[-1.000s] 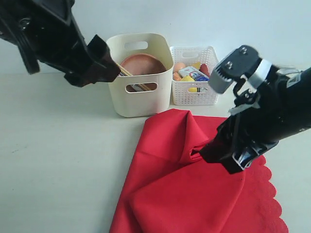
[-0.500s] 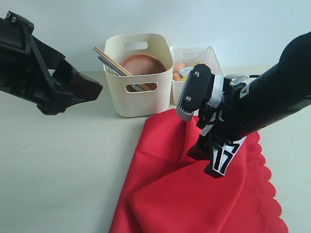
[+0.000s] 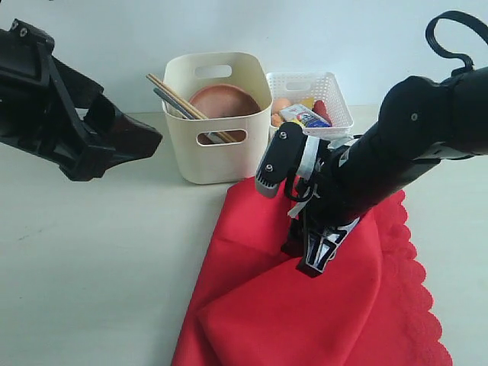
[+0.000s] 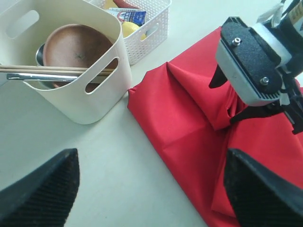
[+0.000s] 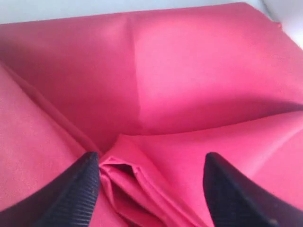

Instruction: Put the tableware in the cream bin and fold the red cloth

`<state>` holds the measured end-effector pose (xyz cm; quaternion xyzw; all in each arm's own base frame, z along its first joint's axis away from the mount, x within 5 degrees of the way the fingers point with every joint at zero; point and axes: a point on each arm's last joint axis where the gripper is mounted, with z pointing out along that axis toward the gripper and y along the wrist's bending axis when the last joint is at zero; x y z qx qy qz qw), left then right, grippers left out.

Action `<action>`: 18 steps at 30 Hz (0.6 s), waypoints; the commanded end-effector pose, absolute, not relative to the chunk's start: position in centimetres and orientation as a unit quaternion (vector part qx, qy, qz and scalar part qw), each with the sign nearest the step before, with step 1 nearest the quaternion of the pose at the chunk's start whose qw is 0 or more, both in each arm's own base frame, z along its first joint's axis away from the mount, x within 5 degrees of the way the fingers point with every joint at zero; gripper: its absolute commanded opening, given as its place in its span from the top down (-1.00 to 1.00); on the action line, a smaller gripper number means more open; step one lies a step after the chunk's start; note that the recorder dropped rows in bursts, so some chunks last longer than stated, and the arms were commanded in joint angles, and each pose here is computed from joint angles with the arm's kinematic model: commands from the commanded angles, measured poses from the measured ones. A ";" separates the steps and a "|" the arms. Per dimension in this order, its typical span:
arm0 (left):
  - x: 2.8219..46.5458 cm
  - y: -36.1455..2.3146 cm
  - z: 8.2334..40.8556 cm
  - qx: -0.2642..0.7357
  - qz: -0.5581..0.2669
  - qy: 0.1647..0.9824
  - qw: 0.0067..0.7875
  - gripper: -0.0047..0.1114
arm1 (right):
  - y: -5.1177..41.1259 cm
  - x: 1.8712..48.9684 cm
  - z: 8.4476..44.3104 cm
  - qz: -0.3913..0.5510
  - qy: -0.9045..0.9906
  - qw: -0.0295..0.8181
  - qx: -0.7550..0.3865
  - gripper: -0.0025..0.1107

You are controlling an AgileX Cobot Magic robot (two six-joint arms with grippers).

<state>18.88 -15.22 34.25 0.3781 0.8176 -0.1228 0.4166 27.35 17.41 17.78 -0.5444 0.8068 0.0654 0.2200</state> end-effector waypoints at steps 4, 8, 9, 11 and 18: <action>18.8 -15.1 34.5 0.372 -0.128 0.814 0.426 -0.44 | 17.5 27.3 17.4 0.071 0.808 0.202 -0.549 -0.11; 18.8 -15.1 34.5 0.372 -0.128 0.814 0.426 -0.44 | 17.9 27.5 18.8 0.087 0.813 0.226 -0.529 -0.20; 18.8 -15.1 34.5 0.372 -0.128 0.814 0.426 -0.44 | 18.0 27.6 19.2 0.092 0.814 0.233 -0.523 -0.22; 18.8 -15.1 34.5 0.372 -0.128 0.814 0.426 -0.44 | 18.3 27.6 20.1 0.108 0.819 0.245 -0.508 -0.25; 18.8 -15.1 34.5 0.372 -0.128 0.814 0.426 -0.44 | 18.4 27.8 19.3 0.107 0.825 0.224 -0.508 -0.27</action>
